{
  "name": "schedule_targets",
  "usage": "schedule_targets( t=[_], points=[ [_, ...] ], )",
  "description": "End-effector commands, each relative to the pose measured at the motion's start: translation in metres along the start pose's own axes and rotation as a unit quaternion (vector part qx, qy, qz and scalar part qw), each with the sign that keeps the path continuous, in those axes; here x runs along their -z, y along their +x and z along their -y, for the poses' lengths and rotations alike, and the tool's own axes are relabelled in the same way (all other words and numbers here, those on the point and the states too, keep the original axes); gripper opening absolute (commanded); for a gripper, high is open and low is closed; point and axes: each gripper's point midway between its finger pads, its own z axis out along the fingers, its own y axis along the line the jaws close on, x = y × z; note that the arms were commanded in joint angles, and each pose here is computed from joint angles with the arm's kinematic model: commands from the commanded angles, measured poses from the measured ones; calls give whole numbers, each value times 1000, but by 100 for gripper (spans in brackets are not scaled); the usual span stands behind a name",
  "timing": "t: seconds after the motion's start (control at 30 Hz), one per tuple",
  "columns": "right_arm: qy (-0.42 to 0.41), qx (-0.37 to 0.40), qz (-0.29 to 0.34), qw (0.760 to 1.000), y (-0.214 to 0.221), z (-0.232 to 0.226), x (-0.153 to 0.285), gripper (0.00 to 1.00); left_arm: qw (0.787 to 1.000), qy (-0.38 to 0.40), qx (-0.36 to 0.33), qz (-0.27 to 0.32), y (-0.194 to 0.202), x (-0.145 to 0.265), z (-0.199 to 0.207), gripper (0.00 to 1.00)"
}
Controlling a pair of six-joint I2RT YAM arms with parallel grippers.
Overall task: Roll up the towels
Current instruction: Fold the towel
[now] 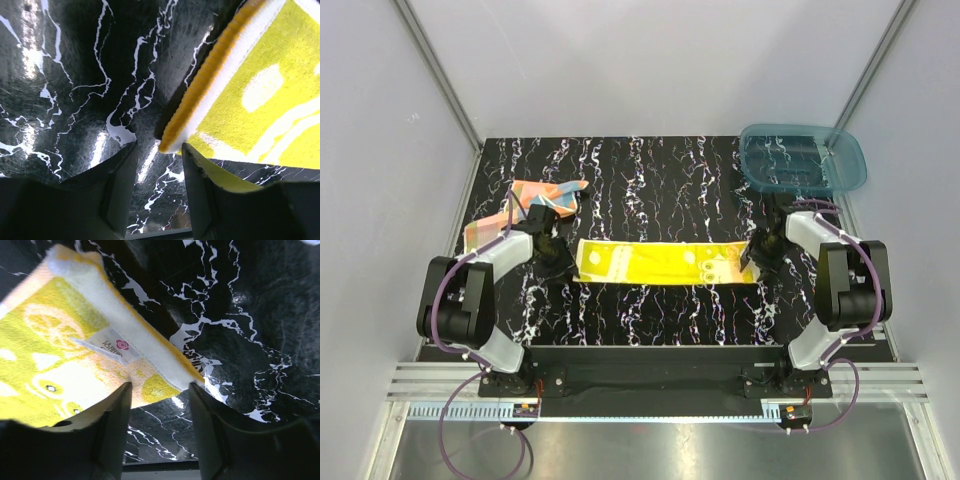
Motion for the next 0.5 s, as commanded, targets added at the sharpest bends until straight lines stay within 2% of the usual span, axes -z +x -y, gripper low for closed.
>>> schedule_targets(
  t=[0.0, 0.13, 0.2, 0.3, 0.47],
  points=[
    [7, 19, 45, 999, -28, -4, 24, 62, 999, -38, 16, 15, -4, -11, -24, 47],
    [-18, 31, 78, 996, -44, -19, 57, 79, 999, -34, 15, 14, -6, -9, -22, 47],
    [-32, 32, 93, 995, -47, -23, 70, 80, 999, -33, 15, 22, -10, -4, -20, 46],
    [-41, 30, 123, 991, -49, -22, 95, 83, 997, -26, 7, 67, -25, 20, -14, 46],
    [-12, -1, 175, 985, -46, 9, 112, 89, 987, 10, -44, 152, -48, 70, 9, 47]
  ],
)
